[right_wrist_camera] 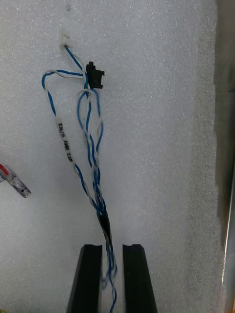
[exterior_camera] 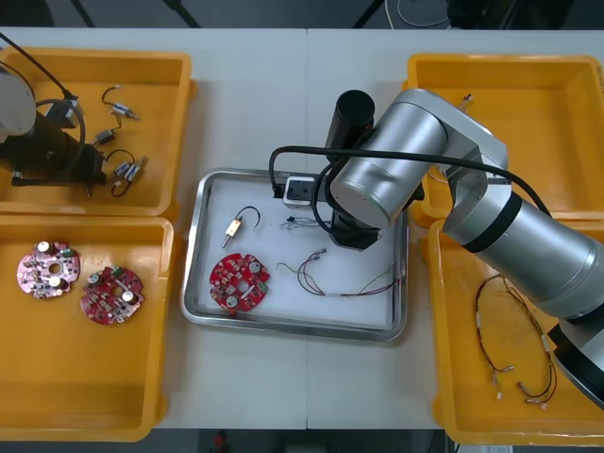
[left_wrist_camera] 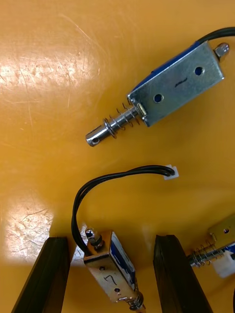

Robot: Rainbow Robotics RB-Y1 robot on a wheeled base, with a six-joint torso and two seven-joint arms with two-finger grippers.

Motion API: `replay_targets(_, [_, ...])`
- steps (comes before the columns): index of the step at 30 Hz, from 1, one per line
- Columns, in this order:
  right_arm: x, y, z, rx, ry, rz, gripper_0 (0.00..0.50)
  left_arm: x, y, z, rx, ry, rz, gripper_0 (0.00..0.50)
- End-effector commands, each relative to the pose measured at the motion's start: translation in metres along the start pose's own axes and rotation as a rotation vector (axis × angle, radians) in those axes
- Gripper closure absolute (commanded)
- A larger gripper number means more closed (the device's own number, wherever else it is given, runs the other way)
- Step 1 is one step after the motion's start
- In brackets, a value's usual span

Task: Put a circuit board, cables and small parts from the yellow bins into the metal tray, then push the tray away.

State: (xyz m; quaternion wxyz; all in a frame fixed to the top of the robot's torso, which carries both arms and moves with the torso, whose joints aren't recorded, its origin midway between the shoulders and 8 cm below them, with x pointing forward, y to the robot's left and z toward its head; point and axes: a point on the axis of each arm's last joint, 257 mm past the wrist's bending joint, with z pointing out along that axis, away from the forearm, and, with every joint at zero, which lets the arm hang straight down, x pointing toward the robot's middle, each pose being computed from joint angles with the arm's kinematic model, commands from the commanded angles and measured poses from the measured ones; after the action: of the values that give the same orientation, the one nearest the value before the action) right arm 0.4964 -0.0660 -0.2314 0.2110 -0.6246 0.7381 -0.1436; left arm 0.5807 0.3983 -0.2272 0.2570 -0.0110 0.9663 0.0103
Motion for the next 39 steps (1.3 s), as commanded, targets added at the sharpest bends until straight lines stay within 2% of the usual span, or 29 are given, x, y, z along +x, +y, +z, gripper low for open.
replay_targets(1, [-0.015,0.005,-0.003,0.006,-0.029,0.003,0.000,0.012,0.007,0.009,-0.008,0.000,0.078,0.044])
replay_targets(2, [-0.016,0.006,-0.003,0.006,-0.032,0.003,0.000,0.012,0.006,0.010,-0.006,-0.002,0.078,0.338])
replay_targets(3, [-0.016,0.006,-0.004,0.009,-0.034,0.004,0.000,0.012,0.007,0.010,-0.008,-0.002,0.075,0.500])
replay_targets(11, [-0.017,0.006,-0.028,0.002,-0.037,0.020,0.000,0.004,0.011,0.002,-0.009,-0.013,0.061,0.500])
replay_targets(17, [-0.005,0.002,-0.063,0.006,-0.042,0.076,0.000,-0.005,0.015,-0.029,0.007,-0.008,0.036,0.500])
replay_targets(21, [0.018,0.000,-0.085,-0.004,-0.039,0.167,0.000,-0.010,0.014,-0.060,0.009,0.001,0.038,0.500])
replay_targets(23, [0.025,-0.005,-0.092,0.009,-0.051,0.209,0.000,-0.012,0.011,-0.073,0.015,0.001,0.039,0.500])
replay_targets(25, [0.031,-0.016,-0.102,0.045,-0.083,0.304,0.000,-0.012,0.007,-0.089,0.015,0.008,0.045,0.500])
replay_targets(31, [0.054,-0.037,-0.121,0.114,-0.136,0.572,0.000,-0.007,-0.013,-0.126,-0.008,0.027,0.032,0.500])
replay_targets(33, [0.062,-0.041,-0.123,0.121,-0.144,0.647,0.000,-0.003,-0.023,-0.136,-0.011,0.033,0.031,0.500])
replay_targets(37, [0.084,-0.046,-0.126,0.127,-0.149,0.797,0.000,0.006,-0.051,-0.155,0.000,0.043,0.029,0.500])
replay_targets(38, [0.093,-0.047,-0.126,0.132,-0.145,0.840,0.000,0.007,-0.060,-0.161,0.008,0.038,0.029,0.500])
replay_targets(39, [0.100,-0.049,-0.127,0.138,-0.145,0.876,0.000,0.003,-0.073,-0.165,0.026,0.016,0.030,0.500])
